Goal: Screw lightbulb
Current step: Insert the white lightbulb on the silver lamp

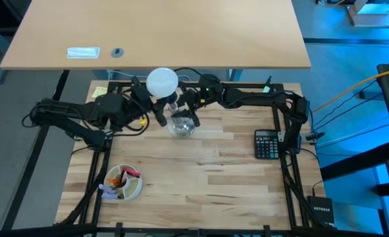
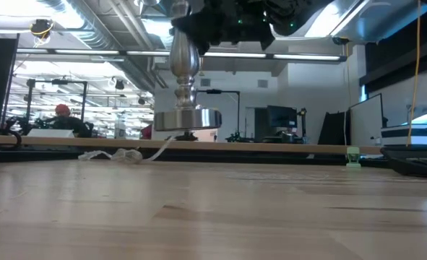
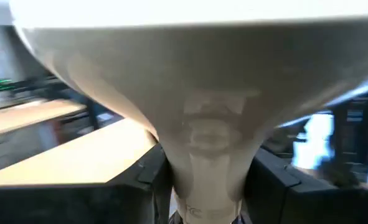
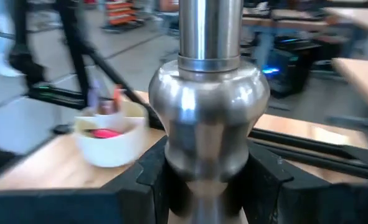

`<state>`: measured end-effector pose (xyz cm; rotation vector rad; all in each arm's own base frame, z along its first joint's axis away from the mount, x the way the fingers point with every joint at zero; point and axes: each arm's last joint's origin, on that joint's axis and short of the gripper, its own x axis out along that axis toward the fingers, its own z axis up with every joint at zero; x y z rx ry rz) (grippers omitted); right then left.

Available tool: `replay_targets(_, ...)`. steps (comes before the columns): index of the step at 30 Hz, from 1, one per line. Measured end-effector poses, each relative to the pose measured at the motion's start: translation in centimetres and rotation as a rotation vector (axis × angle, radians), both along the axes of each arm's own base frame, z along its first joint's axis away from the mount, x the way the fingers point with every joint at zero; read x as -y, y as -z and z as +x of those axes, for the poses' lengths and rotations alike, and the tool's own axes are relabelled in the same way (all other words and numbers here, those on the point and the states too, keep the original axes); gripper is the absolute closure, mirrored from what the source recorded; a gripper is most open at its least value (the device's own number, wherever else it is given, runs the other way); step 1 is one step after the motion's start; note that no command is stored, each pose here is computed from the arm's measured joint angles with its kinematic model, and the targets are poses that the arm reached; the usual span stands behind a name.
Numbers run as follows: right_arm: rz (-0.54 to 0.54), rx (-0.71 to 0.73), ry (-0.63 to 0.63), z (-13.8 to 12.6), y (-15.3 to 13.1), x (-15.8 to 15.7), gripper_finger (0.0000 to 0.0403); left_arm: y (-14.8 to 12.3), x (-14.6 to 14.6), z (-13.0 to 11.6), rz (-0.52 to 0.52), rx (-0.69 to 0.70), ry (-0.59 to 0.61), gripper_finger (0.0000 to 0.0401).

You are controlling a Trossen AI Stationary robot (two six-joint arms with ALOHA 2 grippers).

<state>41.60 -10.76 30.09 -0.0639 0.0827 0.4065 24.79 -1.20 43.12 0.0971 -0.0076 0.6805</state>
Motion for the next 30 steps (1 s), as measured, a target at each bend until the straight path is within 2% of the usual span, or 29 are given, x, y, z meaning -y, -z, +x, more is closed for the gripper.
replay_targets(6,0.006,0.019,-0.133,0.0,-0.6,-2.1,0.0263,-0.2,-0.2,0.3,-0.006,0.023,0.209,0.0267)
replay_targets(10,0.053,0.004,-0.257,-0.1,-0.7,-2.9,0.0263,-0.1,-0.2,0.5,0.004,0.012,0.328,0.0267)
replay_targets(19,0.157,-0.064,-0.510,-0.2,-0.7,-5.4,0.0263,0.3,-1.3,0.7,-0.044,-0.014,0.702,0.0267)
replay_targets(23,0.157,-0.083,-0.545,-0.1,-0.4,-6.5,0.0263,0.5,-1.9,0.8,-0.062,-0.024,0.845,0.0267)
replay_targets(27,0.159,-0.095,-0.543,0.0,-0.3,-7.3,0.0263,0.8,-2.8,1.2,-0.096,-0.032,0.888,0.0267)
replay_targets(30,0.141,-0.089,-0.485,0.2,-0.3,-7.4,0.0263,1.4,-3.1,1.9,-0.117,-0.046,0.927,0.0267)
